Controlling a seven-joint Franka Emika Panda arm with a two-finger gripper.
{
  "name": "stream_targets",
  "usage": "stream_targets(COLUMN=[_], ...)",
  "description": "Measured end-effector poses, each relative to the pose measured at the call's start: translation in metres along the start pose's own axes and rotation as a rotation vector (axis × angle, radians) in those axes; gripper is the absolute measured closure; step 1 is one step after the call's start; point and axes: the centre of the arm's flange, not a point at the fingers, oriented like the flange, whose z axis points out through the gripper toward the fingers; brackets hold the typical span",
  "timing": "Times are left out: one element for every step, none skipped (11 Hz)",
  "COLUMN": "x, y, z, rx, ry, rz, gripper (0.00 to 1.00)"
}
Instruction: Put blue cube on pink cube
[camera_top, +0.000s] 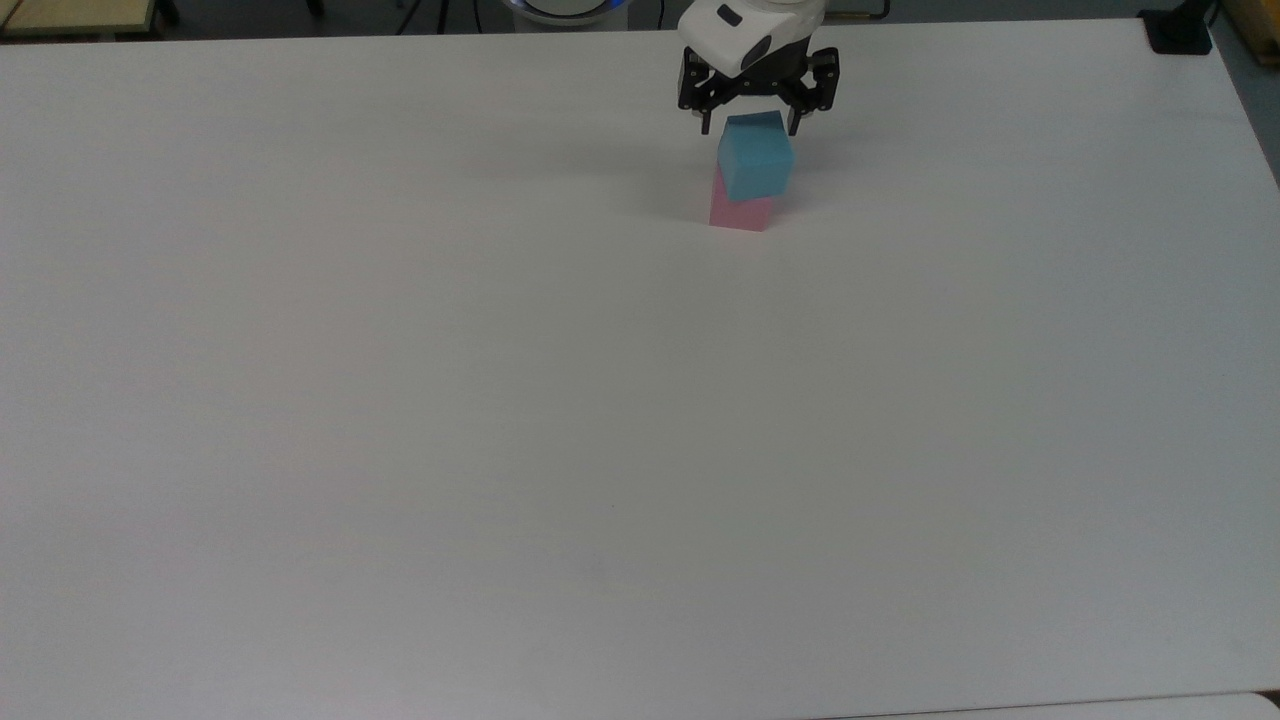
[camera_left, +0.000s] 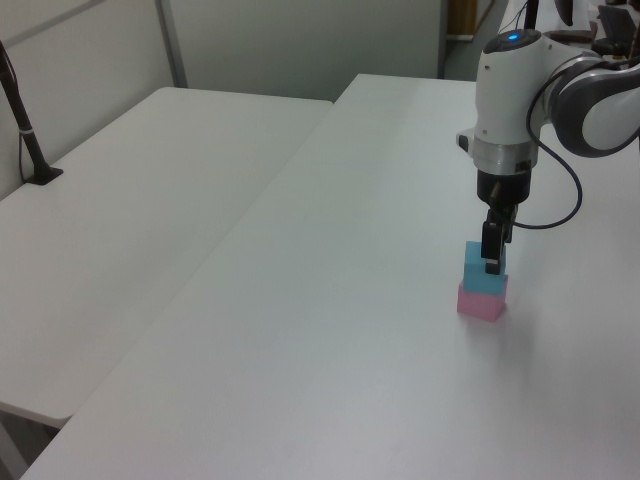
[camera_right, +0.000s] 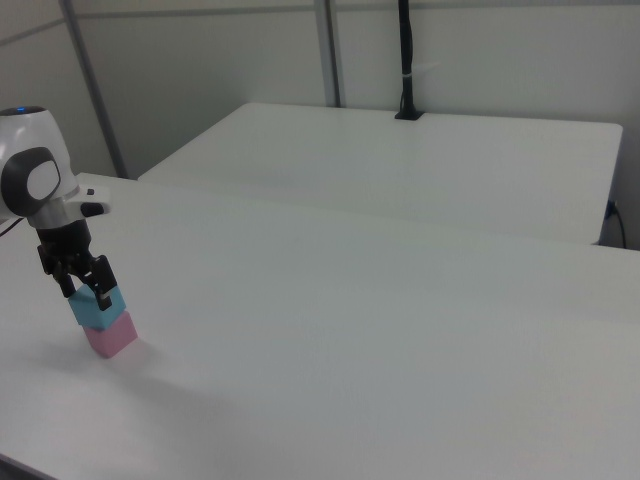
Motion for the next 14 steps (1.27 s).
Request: stream_targets(x=[0.000,0.000,0.000,0.001,0.008,0.017,0.028,0.038,0.047,0.053,0.055,0.054,0.052,0.052], y=[0.000,0.000,0.000,0.004,0.015,0.034,0.060,0.091,0.126,0.160,0.192,0.221,0.246,0.265], z=[0.000,-0.001,-0.003,-0.012,-0.032,-0.059,-0.086,-0.112,-0.138,-0.163,-0.185,-0.202,-0.214,-0.222], rx=[0.000,0.000,-0.006,-0.015,-0.021,-0.023,-0.017,-0.007,0.006,0.016,0.024,0.028,0.031,0.031], ry=[0.000,0.001,-0.009,-0.021,-0.020,-0.013,0.000,0.016,0.035,0.055,0.070,0.084,0.095,0.110], rz=[0.002,0.004,0.007,0.017,0.044,0.079,0.096,0.110,0.118,0.118,0.114,0.096,0.059,0.014], gripper=[0.00,0.00,0.00,0.00,0.00,0.00,0.00,0.00,0.00,0.00,0.00,0.00,0.00,0.00])
